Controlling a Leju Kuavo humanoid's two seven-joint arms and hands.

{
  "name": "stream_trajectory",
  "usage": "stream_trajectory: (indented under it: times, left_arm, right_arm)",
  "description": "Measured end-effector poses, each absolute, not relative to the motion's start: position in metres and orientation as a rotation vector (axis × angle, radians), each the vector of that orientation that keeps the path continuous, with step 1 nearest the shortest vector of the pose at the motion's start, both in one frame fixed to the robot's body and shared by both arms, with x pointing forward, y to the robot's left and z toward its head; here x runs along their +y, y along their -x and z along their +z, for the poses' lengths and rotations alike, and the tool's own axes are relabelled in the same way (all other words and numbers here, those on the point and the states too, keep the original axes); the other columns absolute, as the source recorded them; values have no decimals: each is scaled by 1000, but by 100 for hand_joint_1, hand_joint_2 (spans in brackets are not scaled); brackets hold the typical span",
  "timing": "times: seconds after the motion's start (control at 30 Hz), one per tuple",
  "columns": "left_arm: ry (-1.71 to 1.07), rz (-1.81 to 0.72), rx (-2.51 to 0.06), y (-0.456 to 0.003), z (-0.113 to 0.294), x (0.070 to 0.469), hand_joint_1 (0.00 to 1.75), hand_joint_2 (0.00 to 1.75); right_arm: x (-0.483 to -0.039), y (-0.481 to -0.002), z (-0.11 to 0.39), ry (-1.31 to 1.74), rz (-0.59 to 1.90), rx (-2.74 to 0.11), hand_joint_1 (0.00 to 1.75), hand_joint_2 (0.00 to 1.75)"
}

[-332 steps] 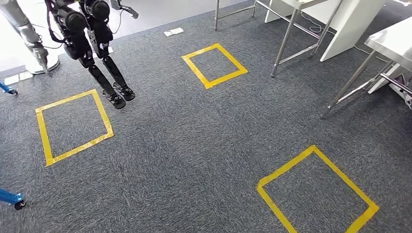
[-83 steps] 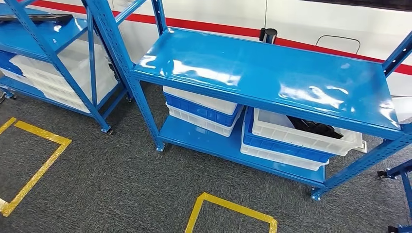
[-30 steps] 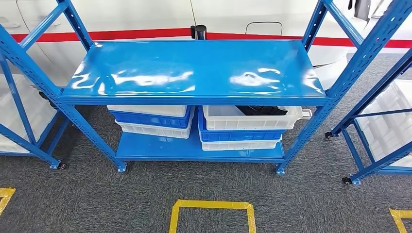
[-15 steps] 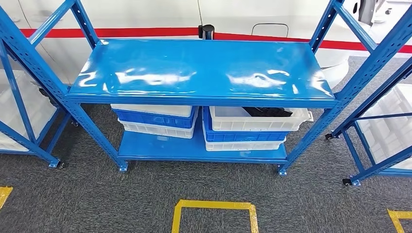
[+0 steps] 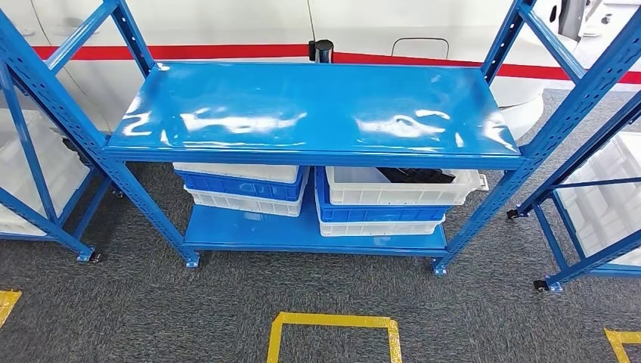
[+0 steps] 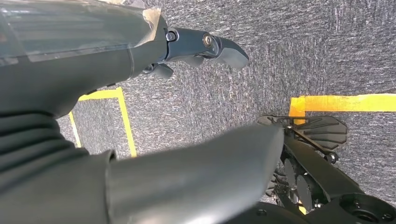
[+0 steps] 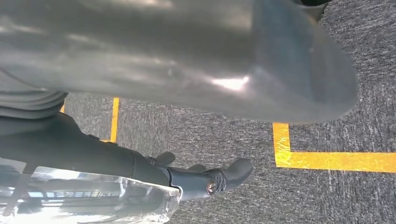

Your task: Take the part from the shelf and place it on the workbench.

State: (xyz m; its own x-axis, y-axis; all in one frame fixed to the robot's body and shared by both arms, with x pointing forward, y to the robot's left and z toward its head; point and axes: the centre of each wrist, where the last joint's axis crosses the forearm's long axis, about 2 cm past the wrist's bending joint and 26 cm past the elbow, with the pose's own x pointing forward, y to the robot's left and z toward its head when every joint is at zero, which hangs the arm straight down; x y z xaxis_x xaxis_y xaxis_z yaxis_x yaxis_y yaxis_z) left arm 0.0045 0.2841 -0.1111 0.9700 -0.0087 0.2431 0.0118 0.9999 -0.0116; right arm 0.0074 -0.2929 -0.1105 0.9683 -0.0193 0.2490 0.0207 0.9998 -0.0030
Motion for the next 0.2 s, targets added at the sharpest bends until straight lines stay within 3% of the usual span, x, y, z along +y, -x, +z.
stream_trajectory:
  times: [0.2]
  left_arm:
    - [13,-10,-247,-5,-111,284,0,0]
  right_arm:
    - [-293,-7,-111,5,-18,-251,0,0]
